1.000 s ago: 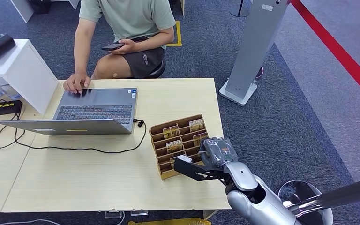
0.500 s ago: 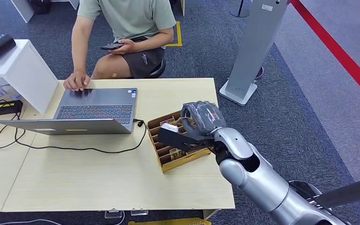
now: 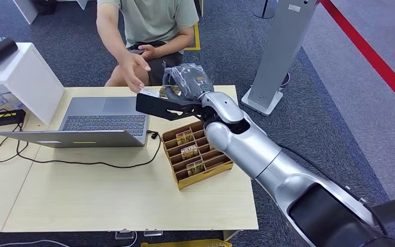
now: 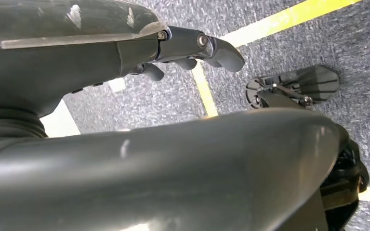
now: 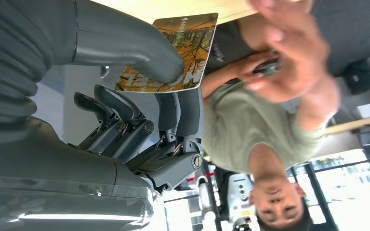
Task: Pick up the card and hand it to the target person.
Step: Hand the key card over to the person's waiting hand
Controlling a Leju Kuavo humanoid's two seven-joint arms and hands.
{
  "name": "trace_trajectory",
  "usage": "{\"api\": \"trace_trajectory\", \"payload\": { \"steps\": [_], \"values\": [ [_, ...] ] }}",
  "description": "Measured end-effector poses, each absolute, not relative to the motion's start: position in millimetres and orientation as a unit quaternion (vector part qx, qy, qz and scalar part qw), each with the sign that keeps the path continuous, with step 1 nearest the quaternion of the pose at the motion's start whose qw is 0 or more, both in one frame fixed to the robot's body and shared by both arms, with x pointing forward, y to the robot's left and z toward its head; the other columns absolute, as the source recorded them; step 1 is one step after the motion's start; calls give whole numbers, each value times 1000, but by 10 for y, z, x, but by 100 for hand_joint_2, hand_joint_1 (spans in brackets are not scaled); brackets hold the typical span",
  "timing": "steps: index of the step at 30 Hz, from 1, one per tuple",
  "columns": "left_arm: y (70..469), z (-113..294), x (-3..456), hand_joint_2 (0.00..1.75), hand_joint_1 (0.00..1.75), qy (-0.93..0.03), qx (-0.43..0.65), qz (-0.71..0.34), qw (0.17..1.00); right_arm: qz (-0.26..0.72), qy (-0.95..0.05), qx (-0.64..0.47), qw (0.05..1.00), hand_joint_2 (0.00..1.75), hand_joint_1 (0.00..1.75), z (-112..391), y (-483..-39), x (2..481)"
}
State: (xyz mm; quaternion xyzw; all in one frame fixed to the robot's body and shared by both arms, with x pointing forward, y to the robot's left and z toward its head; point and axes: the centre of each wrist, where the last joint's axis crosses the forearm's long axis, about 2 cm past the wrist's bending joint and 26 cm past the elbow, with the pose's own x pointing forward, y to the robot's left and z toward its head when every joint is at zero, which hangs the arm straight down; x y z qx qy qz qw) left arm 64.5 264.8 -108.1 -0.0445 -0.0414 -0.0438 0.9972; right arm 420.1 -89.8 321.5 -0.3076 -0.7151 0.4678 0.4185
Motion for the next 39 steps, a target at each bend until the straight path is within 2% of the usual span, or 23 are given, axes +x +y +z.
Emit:
{"api": "trace_trajectory", "payload": {
  "steps": [7,17,21,39],
  "values": [
    [2643,-1081,643,0,0,-38,-43,-33,998,499,-688,-293,437,175,175,2976,-625,4233],
    [2644,-1083,629,0,0,-38,-43,-30,998,516,-661,-296,458,175,175,2844,-549,4278],
    [2644,-1083,627,0,0,-40,-44,-30,998,519,-655,-297,462,175,0,2813,-553,4287],
    [2643,-1085,614,0,0,-46,-43,-19,998,505,-670,-291,461,175,0,2895,-561,4318]
  ]
}}
